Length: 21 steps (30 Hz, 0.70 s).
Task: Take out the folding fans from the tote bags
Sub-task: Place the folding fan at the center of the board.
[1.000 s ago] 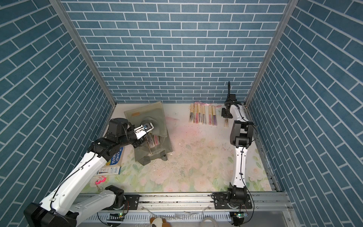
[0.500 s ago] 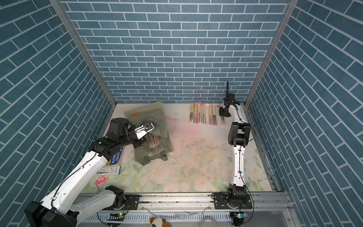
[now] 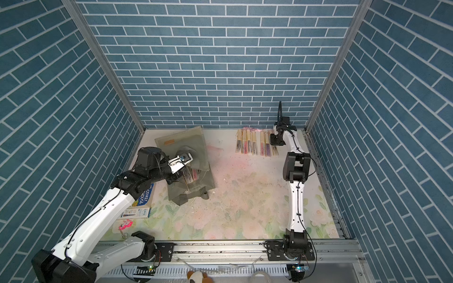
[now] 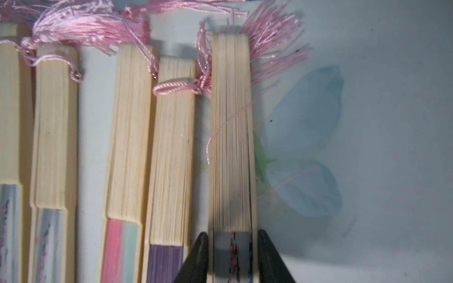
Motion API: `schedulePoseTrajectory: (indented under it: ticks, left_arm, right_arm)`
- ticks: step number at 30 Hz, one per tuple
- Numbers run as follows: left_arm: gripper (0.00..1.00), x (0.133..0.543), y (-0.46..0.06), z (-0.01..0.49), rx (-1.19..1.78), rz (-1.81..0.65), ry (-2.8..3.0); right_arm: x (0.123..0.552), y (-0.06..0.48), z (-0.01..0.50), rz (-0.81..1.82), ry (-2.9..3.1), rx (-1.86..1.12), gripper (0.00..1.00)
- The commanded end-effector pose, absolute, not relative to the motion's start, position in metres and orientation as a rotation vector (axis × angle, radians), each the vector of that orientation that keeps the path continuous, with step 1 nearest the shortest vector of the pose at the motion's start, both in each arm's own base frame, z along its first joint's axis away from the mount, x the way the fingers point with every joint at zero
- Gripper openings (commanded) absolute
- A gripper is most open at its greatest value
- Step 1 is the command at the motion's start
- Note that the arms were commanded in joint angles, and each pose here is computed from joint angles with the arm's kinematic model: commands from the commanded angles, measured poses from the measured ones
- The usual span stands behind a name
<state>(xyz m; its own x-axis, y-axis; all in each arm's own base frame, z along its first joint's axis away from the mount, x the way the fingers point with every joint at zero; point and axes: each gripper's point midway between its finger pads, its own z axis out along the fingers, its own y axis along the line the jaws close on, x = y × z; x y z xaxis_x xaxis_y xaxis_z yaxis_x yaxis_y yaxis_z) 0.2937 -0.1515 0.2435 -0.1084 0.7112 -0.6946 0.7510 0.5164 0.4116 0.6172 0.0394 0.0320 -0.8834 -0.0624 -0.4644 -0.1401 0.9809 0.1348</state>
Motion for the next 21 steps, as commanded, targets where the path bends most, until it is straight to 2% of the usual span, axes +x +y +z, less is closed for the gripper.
schedulePoseTrajectory:
  ticks: [1,4,13,21]
  left_arm:
    - [0.00,0.294,-0.150,0.242,1.212,-0.045,1.844]
    - [0.00,0.294,-0.150,0.241,1.211,-0.045,1.846]
    - [0.00,0.294,-0.150,0.243,1.209,-0.048,1.842]
    - [0.00,0.293,-0.152,0.247,1.205,-0.056,1.830]
  right_arm:
    - [0.611,0.048,0.043,0.271,2.656,-0.191,0.37]
    - [0.610,0.046,0.059,0.261,2.639,-0.159,0.41]
    - [0.594,0.055,0.121,0.348,2.560,-0.080,0.43]
    - [0.541,0.084,0.195,0.675,2.320,0.105,0.40]
